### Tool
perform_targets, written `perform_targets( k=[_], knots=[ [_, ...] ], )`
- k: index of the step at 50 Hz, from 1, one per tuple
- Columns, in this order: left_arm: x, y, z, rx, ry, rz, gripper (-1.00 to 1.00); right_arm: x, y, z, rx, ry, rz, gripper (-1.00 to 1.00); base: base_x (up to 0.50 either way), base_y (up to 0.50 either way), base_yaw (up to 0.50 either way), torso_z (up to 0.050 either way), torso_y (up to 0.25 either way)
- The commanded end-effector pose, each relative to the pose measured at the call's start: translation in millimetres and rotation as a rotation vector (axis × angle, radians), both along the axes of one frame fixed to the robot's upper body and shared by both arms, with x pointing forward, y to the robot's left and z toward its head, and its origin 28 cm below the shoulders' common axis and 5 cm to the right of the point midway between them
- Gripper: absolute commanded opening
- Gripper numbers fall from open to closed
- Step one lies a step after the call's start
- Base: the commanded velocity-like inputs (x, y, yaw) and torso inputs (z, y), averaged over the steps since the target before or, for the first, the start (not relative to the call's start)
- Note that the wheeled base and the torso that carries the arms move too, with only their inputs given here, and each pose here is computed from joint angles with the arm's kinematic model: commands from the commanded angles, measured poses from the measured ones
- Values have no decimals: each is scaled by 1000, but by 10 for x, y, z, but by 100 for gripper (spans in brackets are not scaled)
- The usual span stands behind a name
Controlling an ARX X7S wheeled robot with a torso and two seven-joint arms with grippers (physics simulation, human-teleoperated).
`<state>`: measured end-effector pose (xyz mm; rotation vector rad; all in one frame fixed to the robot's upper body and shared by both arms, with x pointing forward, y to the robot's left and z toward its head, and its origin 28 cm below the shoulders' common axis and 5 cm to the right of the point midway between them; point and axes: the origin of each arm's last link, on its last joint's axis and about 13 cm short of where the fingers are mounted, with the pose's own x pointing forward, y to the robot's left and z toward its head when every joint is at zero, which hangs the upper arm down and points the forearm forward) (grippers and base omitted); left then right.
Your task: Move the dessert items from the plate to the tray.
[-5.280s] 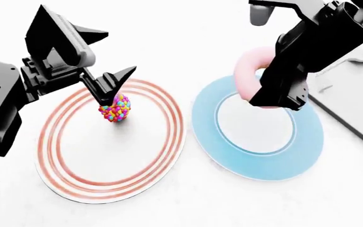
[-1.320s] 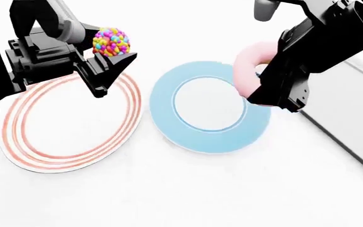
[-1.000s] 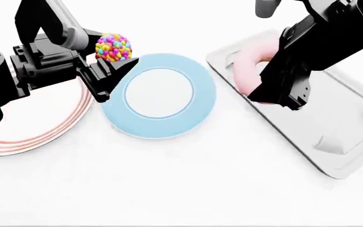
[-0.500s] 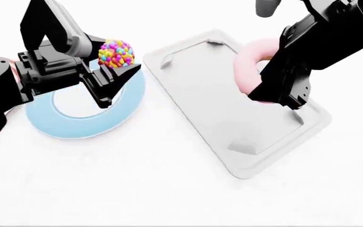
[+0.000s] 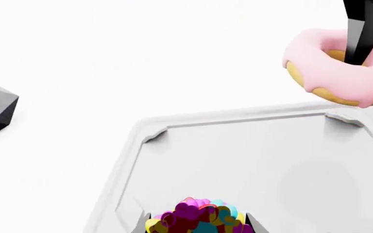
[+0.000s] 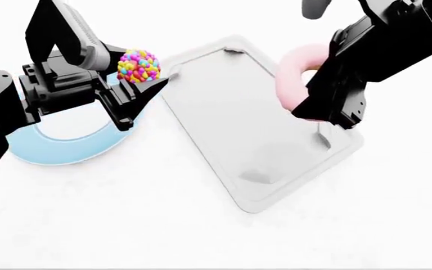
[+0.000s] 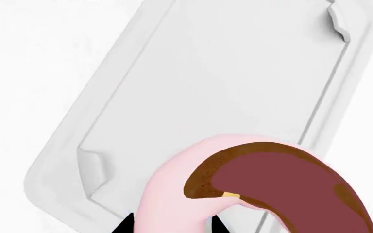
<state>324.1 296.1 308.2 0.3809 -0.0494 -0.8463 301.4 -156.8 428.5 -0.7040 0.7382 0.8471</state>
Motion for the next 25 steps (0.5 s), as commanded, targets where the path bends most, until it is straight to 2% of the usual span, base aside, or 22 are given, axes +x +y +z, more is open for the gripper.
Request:
perform_targets(
  k=[1,9,20,25],
  knots=[
    [-7,0,-5,-8,5,2,-100,-2,9,9,-1,-8,11,-100,0,0,0,0,0],
    [-4,-12,-10,-7,5,-2,-100,3,15,-4,0,-5,11,-100,318,-293,0,0,0],
    [-5,-43,1,-12,4,-11,-100,86,67,-38,8,0,45,-100,0,0,0,0,0],
    [-34,-126,-33,-13,19,-41,-100,140,93,-28,11,-7,65,-100,0,0,0,0,0]
  ],
)
